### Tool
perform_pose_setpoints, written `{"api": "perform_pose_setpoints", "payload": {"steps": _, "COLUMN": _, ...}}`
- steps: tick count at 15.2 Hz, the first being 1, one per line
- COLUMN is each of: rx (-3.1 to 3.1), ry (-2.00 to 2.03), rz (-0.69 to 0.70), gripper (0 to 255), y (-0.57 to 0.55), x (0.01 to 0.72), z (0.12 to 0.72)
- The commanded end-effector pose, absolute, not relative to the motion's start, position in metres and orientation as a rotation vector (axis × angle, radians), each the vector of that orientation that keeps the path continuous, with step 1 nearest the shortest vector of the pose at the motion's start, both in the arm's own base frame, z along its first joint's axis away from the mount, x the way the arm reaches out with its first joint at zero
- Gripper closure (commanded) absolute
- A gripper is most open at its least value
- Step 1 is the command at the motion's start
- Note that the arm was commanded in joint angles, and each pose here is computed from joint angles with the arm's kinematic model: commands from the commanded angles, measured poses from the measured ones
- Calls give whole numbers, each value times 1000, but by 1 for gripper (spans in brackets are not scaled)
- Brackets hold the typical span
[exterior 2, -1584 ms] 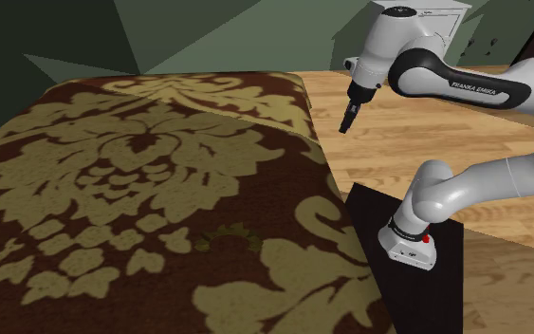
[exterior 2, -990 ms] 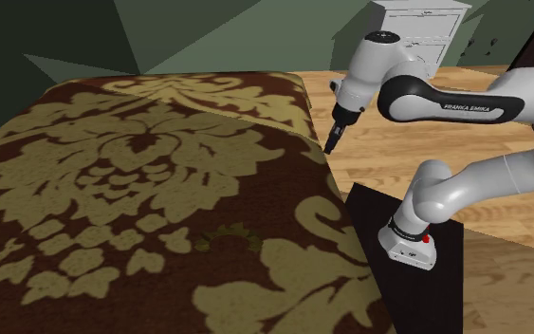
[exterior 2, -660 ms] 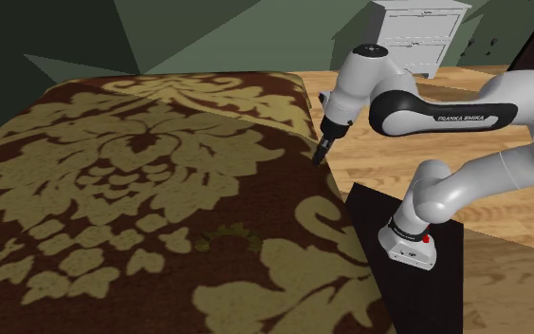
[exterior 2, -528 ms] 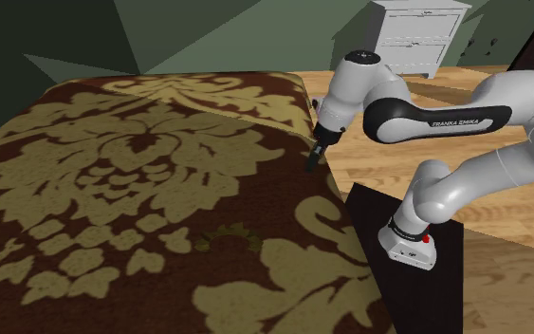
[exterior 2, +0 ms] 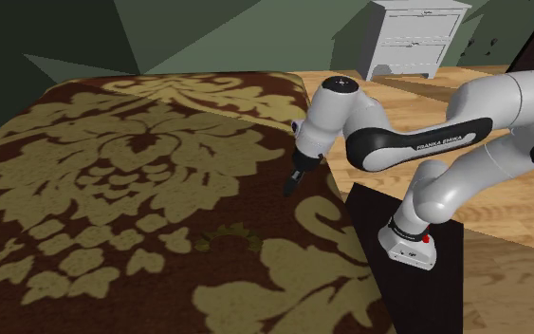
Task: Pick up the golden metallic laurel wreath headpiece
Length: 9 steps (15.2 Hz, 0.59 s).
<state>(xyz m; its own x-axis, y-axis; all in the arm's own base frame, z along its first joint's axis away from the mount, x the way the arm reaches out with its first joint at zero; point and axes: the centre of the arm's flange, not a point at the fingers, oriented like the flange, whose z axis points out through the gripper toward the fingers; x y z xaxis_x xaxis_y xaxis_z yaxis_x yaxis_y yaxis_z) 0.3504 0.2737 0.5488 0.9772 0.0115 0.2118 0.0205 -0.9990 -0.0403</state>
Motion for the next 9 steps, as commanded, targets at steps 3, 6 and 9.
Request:
{"api": "perform_pose_setpoints", "payload": {"steps": 3, "rx": -3050, "ry": 2, "rz": -340, "gripper": 0, "y": 320, "x": 361, "z": 536}}
{"api": "perform_pose_setpoints", "payload": {"steps": 6, "rx": -3027, "ry": 20, "rz": -348, "gripper": 0, "y": 354, "x": 370, "z": 528}}
{"api": "perform_pose_setpoints", "payload": {"steps": 9, "rx": -3004, "ry": 38, "rz": -355, "gripper": 0, "y": 389, "x": 379, "z": 520}}
